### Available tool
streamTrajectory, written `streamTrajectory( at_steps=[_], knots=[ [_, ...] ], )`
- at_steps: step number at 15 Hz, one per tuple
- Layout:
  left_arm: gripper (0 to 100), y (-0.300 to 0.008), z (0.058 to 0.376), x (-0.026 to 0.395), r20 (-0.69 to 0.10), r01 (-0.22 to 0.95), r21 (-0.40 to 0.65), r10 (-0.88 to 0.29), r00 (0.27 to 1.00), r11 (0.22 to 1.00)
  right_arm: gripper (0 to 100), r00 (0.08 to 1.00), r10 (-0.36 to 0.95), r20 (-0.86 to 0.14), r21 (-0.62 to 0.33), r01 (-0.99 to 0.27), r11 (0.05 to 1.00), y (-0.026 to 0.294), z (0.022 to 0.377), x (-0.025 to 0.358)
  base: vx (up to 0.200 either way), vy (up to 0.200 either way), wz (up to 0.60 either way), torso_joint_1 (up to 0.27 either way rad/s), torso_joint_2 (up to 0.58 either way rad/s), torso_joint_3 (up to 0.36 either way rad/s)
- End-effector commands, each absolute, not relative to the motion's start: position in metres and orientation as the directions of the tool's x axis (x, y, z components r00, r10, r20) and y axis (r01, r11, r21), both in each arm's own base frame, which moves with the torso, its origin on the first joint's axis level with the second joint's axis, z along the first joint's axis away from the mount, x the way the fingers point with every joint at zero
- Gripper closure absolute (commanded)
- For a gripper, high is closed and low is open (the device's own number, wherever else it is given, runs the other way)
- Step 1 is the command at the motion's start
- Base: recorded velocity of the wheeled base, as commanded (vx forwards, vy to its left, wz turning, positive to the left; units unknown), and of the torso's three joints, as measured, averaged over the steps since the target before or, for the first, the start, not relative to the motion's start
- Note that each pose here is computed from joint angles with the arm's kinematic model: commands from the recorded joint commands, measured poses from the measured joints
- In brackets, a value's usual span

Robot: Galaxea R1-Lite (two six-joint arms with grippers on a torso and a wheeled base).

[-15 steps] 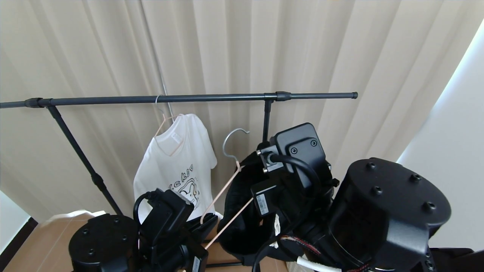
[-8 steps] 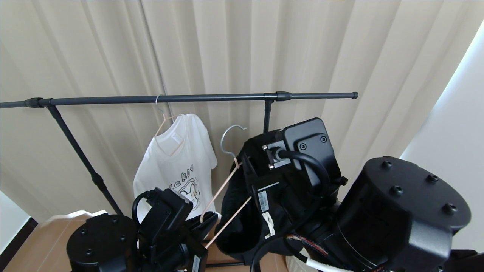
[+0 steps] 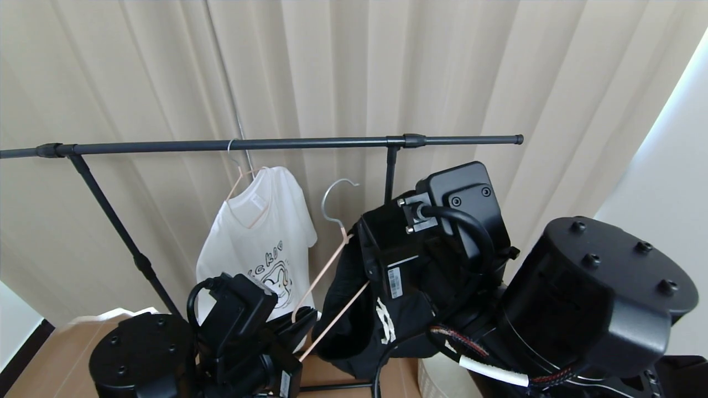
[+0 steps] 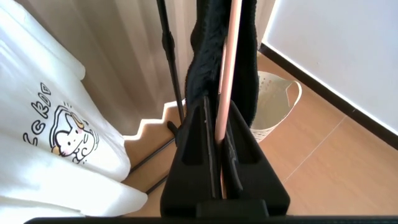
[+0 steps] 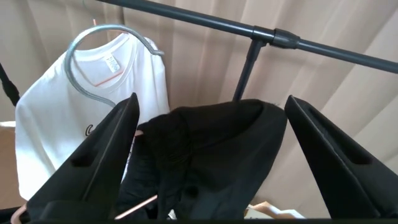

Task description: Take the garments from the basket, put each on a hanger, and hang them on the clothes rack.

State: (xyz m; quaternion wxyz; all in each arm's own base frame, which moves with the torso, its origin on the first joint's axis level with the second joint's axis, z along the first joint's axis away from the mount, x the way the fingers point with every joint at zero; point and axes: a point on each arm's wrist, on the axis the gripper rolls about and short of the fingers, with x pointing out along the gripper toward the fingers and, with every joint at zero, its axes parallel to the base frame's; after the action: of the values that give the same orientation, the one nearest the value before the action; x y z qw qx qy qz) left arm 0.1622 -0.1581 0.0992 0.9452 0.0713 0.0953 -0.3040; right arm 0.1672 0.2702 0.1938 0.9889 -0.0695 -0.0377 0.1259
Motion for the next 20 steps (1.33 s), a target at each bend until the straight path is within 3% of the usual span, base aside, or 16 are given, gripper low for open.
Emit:
streamTrajectory(
  at_steps=[1, 5, 8, 14, 20],
  knots=[
    [100, -0.154, 0.098, 0.164, -0.226, 0.577, 0.074, -0.55, 0.804, 0.813, 0, 0.964, 0.26, 0.059, -0.149, -0.249, 0.957, 0.263, 0.196, 0.17, 0.0, 0.0, 0.0, 0.0, 0.0, 0.0],
    [100, -0.141, 0.098, 0.167, -0.233, 0.604, 0.066, -0.576, 0.783, 0.794, 0, 0.932, 0.356, 0.074, -0.205, -0.335, 0.92, 0.22, 0.208, 0.172, 0.0, 0.0, 0.0, 0.0, 0.0, 0.0],
    [100, -0.127, 0.098, 0.178, -0.234, 0.625, 0.086, -0.594, 0.769, 0.776, 0, 0.89, 0.455, 0.022, -0.243, -0.437, 0.866, 0.197, 0.217, 0.16, 0.0, 0.0, 0.0, 0.0, 0.0, 0.0],
    [100, -0.109, 0.095, 0.193, -0.237, 0.723, 0.097, -0.69, 0.684, 0.684, 0, 0.805, 0.572, -0.157, -0.343, -0.588, 0.733, 0.162, 0.227, 0.174, 0.0, 0.0, 0.0, 0.0, 0.0, 0.0],
    [100, -0.089, 0.093, 0.204, -0.227, 0.775, 0.169, -0.742, 0.631, 0.608, 0, 0.658, 0.671, -0.34, -0.358, -0.751, 0.555, 0.14, 0.251, 0.194, 0.0, 0.0, 0.0, 0.0, 0.0, 0.0]
  ],
)
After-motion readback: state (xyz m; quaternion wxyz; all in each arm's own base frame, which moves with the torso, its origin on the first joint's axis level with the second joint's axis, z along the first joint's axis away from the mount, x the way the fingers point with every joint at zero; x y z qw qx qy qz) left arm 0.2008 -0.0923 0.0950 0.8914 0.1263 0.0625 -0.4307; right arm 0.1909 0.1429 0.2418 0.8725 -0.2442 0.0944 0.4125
